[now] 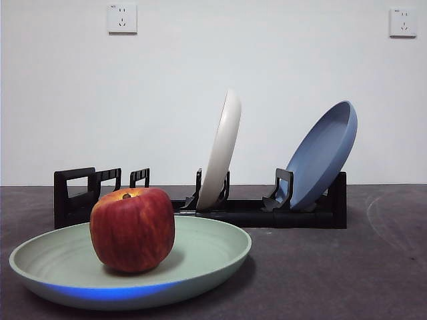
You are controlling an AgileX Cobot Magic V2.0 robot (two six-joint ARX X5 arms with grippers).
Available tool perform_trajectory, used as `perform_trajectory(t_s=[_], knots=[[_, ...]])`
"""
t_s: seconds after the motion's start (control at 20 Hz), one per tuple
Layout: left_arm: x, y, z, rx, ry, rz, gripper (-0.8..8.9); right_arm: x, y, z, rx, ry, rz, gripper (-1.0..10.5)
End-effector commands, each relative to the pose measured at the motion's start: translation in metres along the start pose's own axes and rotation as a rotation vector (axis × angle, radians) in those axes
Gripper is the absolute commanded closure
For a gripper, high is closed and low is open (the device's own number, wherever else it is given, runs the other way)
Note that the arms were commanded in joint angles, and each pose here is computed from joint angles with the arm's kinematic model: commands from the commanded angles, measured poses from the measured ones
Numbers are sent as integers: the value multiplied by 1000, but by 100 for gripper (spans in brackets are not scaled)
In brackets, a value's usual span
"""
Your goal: Take the green plate from the plate rack,put the plate on the table,take the apple from the table,put the apple in the plate
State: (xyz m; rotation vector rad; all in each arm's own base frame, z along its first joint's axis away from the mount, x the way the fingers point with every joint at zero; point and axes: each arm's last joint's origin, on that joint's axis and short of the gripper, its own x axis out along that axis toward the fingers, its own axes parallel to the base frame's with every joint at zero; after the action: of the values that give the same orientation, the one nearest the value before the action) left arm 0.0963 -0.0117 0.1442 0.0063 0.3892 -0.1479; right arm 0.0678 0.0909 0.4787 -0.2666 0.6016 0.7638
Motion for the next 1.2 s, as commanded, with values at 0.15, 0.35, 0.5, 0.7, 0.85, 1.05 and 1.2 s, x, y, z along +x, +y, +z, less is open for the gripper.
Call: perform_trajectory(t_s=[0.15,0.35,0.5,0.7,0.85,1.05,1.2], knots=[[1,0,-1,15,-5,1,817,11,-17,10,-49,-92,-301,946],[1,0,-1,15,-5,1,817,57,-61,-9,69,-188,-430,946],[1,0,-1,15,-5,1,817,96,-95,-58,65,-269,-378,946],[1,0,-1,15,-5,1,817,124,-114,-141,85,-365,-489,946],[1,0,-1,15,-5,1,817,132,-106,-197,117,-380,-583,946],[1,0,-1,15,-5,1,817,147,-92,-251,131,-391,-630,946],[1,0,-1,15,-5,1,817,155,-87,-271,186,-418,-660,946]])
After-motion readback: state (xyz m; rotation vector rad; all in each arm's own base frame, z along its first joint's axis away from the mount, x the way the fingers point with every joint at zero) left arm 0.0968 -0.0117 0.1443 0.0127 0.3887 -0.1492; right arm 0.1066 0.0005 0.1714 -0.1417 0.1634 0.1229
